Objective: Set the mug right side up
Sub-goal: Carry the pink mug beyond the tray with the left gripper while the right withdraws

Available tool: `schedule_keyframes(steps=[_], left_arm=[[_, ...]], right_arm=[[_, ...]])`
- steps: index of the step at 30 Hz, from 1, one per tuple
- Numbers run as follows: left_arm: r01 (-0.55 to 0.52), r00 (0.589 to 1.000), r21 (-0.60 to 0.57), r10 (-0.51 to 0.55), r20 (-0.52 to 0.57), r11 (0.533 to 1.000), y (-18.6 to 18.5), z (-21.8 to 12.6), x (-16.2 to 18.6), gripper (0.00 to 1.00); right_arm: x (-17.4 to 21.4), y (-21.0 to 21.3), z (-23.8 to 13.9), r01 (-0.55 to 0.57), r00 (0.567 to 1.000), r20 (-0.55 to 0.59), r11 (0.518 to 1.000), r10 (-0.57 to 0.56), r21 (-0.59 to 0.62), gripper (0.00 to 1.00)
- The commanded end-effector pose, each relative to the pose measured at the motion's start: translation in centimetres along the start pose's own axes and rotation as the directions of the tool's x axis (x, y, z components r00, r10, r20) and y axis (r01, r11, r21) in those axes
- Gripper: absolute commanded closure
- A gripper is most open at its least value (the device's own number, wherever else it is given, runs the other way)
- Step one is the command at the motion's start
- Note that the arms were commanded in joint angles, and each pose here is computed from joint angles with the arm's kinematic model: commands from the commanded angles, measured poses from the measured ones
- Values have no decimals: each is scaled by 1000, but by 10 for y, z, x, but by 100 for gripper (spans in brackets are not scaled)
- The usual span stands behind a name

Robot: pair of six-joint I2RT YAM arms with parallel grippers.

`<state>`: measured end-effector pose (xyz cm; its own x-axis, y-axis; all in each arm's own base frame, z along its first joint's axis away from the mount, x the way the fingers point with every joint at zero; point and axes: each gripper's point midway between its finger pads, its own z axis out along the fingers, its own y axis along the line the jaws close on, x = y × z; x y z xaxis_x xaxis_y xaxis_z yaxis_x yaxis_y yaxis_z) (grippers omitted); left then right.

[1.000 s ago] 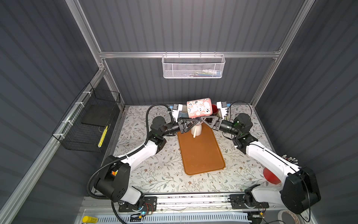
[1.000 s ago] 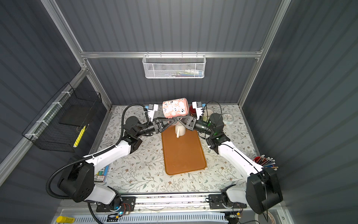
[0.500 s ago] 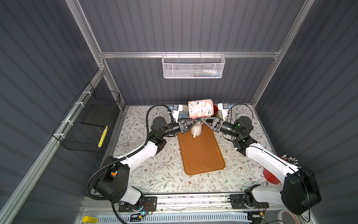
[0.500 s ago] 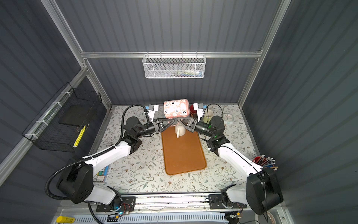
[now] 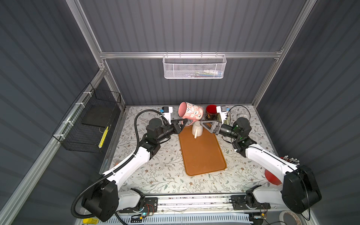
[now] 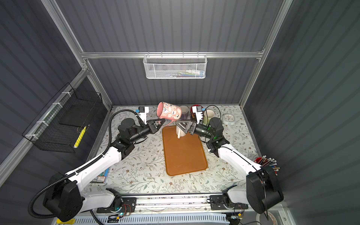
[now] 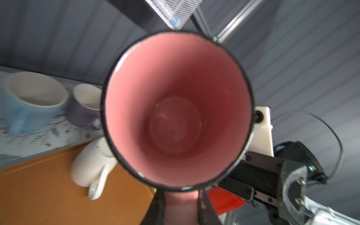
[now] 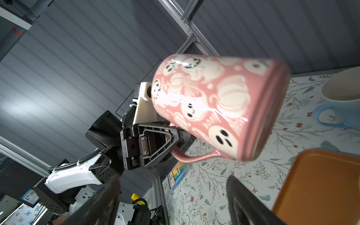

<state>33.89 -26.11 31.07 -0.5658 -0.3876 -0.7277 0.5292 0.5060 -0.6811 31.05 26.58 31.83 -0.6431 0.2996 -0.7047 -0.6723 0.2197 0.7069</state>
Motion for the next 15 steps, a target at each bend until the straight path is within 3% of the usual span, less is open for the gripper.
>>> schedule_keyframes(steps=[1, 5, 10, 15], left_arm=[[-98, 989, -164, 115, 93, 982, 11, -20, -32, 100], [-133, 983, -356, 168, 69, 925, 40, -34, -38, 100], [-141, 979, -493, 194, 58, 859, 68, -46, -44, 100], [-204, 960, -647, 279, 15, 735, 90, -60, -57, 100]], right_arm=[[9, -10, -7, 21, 1000, -8, 998, -20, 62, 15], [15, -16, -10, 15, 1000, -19, 996, -13, 92, 15], [18, -15, -12, 18, 1000, -18, 996, -17, 90, 15], [21, -14, -12, 21, 1000, -23, 996, -20, 87, 15]])
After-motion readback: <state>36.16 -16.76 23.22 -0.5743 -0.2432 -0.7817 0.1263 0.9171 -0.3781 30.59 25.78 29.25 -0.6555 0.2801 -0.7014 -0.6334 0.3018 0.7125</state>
